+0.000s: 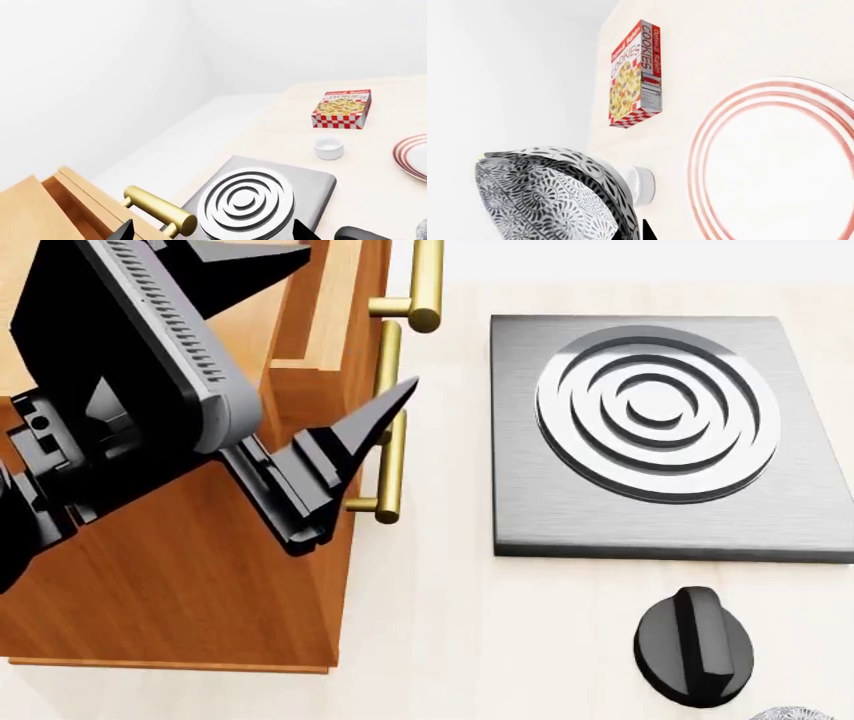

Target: Pick the akita bowl on the wooden cabinet and place it on the plate.

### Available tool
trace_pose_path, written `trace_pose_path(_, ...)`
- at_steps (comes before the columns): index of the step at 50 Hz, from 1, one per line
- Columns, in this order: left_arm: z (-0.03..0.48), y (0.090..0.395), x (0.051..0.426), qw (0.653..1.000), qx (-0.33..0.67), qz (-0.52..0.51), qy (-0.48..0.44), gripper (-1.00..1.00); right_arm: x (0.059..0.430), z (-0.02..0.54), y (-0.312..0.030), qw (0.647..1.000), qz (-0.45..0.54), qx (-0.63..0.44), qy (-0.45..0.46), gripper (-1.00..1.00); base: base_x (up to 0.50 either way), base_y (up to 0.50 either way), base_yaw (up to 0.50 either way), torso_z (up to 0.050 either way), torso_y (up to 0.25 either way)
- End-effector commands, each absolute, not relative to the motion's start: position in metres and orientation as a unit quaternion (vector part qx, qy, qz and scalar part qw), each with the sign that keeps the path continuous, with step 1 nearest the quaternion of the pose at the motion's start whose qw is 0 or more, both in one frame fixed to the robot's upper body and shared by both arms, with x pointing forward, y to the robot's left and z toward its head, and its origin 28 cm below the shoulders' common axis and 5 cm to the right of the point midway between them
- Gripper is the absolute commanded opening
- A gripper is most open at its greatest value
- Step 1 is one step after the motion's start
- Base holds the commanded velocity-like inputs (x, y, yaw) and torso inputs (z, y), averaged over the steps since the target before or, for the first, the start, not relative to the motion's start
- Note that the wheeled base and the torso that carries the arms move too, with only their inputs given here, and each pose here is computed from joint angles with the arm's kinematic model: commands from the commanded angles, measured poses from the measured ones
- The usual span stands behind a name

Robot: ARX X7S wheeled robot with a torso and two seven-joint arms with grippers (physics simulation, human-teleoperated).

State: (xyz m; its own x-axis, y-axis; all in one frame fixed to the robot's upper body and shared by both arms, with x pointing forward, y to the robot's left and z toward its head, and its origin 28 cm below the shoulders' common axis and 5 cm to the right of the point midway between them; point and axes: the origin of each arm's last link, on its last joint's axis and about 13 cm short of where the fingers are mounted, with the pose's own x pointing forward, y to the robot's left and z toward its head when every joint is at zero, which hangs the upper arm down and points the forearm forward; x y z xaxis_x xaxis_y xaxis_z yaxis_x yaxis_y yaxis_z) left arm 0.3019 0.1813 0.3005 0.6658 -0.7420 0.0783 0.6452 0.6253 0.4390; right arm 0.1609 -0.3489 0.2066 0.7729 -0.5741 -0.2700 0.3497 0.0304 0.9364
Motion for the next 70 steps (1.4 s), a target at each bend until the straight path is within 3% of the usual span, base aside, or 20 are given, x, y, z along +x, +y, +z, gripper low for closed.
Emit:
trace_pose_path(1, 0.295, 0.182, 0.303, 0.894, 0.188, -0.388, -0.123, 1.00, 0.163, 0.212, -0.351, 0.722, -0.333, 0.599, -0.093, -1.00, 0.00, 0.00, 0.00, 0.000, 0.000)
trace_pose_path(18, 0.290, 0.184, 0.306, 0.897, 0.183, -0.385, -0.117, 1.00, 0.192, 0.205, -0.344, 0.749, -0.323, 0.578, -0.039, -1.00, 0.00, 0.00, 0.00, 0.000, 0.000)
trace_pose_path(70, 0.289, 0.197, 0.302, 0.910, 0.174, -0.356, -0.119, 1.00, 0.203, 0.167, -0.350, 0.728, -0.355, 0.587, -0.024, -1.00, 0.00, 0.00, 0.00, 0.000, 0.000)
